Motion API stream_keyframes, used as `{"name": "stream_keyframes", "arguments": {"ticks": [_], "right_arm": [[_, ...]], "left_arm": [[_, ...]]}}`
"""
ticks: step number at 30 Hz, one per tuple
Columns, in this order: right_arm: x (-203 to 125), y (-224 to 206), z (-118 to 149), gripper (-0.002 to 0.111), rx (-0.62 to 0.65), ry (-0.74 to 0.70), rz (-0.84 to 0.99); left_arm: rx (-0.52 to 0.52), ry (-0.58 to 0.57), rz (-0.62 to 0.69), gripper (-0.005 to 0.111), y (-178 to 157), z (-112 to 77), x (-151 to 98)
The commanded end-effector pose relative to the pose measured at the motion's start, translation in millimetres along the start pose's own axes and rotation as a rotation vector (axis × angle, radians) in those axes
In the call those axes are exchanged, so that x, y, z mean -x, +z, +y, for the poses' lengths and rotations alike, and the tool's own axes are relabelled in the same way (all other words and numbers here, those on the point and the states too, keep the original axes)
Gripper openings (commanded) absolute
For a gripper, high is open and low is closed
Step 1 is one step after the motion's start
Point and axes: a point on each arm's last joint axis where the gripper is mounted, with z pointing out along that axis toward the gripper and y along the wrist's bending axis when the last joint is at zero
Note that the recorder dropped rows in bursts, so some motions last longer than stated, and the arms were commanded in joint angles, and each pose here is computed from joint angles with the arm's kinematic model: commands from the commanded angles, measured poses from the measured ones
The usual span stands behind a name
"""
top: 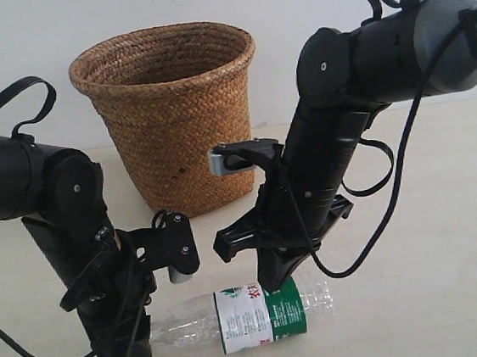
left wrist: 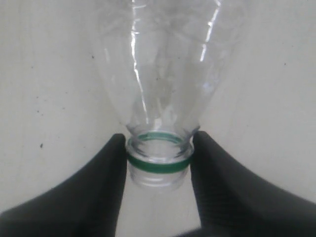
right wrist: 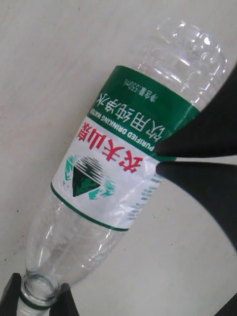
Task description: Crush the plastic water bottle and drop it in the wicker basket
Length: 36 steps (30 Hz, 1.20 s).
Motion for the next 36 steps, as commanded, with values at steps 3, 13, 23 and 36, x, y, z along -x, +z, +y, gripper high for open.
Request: {"name": "stream_keyframes", "arguments": {"ticks": [3, 13, 23, 36], "right_arm": [[0.8, -1.8, -1.3, 0.000, -0.025, -0.004, -0.004], [1.2, -2.0, -4.5, 0.000, -0.062, 0.009, -0.009], [2.2, 16.1, -11.9, 0.000, -0.067, 0.045, 0.032], [-7.7, 79.1, -34.0, 0.000, -0.050, 0.101, 0.242]], "left_arm": [[-0.023, -0.009, 0.005, 0.004, 4.6, -3.4, 2.0], [-0.021, -0.009, 0.004, 0.004, 4.7, -3.3, 2.1], [-0.021, -0.009, 0.004, 0.004, 4.7, -3.3, 2.1], [-0.015, -0.009, -0.001, 0.004, 4.7, -2.7, 2.6]]}}
